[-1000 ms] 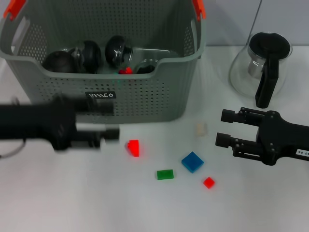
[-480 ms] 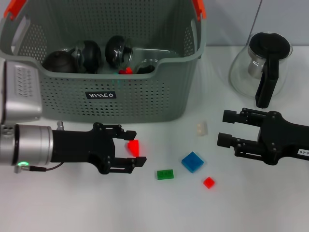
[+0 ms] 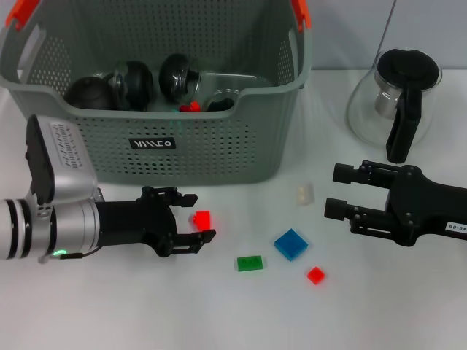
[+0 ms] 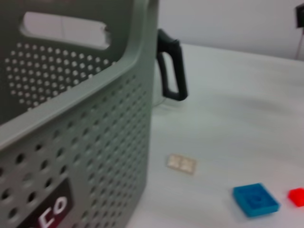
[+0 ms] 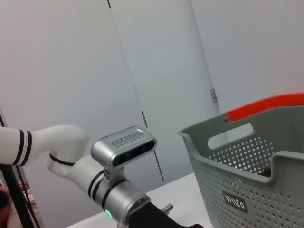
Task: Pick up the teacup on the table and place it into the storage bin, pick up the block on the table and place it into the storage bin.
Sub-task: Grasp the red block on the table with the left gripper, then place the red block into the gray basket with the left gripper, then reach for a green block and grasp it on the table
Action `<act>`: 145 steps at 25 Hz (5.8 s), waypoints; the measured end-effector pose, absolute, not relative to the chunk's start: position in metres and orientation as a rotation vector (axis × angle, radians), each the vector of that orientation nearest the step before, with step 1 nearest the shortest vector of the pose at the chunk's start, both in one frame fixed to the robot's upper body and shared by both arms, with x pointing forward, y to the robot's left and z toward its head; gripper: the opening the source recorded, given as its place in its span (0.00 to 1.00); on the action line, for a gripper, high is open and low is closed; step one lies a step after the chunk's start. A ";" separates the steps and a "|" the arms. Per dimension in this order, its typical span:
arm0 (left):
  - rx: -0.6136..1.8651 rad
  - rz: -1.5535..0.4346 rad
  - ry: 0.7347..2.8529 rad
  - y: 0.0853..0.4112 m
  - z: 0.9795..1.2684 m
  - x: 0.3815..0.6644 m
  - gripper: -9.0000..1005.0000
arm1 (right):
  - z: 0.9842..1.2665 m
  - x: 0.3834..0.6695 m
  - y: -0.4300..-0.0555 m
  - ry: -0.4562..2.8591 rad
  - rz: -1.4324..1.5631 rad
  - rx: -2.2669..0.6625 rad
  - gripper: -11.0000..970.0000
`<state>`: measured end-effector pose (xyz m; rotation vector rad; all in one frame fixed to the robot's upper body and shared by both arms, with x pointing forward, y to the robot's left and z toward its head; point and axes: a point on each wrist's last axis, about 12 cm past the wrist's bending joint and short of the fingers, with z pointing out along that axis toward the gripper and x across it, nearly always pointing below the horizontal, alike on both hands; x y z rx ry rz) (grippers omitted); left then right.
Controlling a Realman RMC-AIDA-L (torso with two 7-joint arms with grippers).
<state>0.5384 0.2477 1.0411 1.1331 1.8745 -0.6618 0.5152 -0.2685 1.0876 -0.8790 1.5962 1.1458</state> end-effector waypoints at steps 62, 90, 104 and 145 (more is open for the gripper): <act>1.159 -0.528 1.913 0.232 1.018 0.548 0.68 | 1.088 0.514 -0.269 1.601 1.159 -0.873 0.74; 0.721 -1.195 1.477 0.326 1.207 0.564 0.47 | 1.089 0.517 -0.268 1.603 1.155 -0.880 0.74; 0.703 -0.463 2.149 0.271 1.232 0.658 0.47 | 1.089 0.518 -0.265 1.601 1.157 -0.882 0.74; 0.902 -1.070 1.669 0.325 1.103 0.488 0.85 | 1.092 0.512 -0.272 1.757 1.198 -1.064 0.71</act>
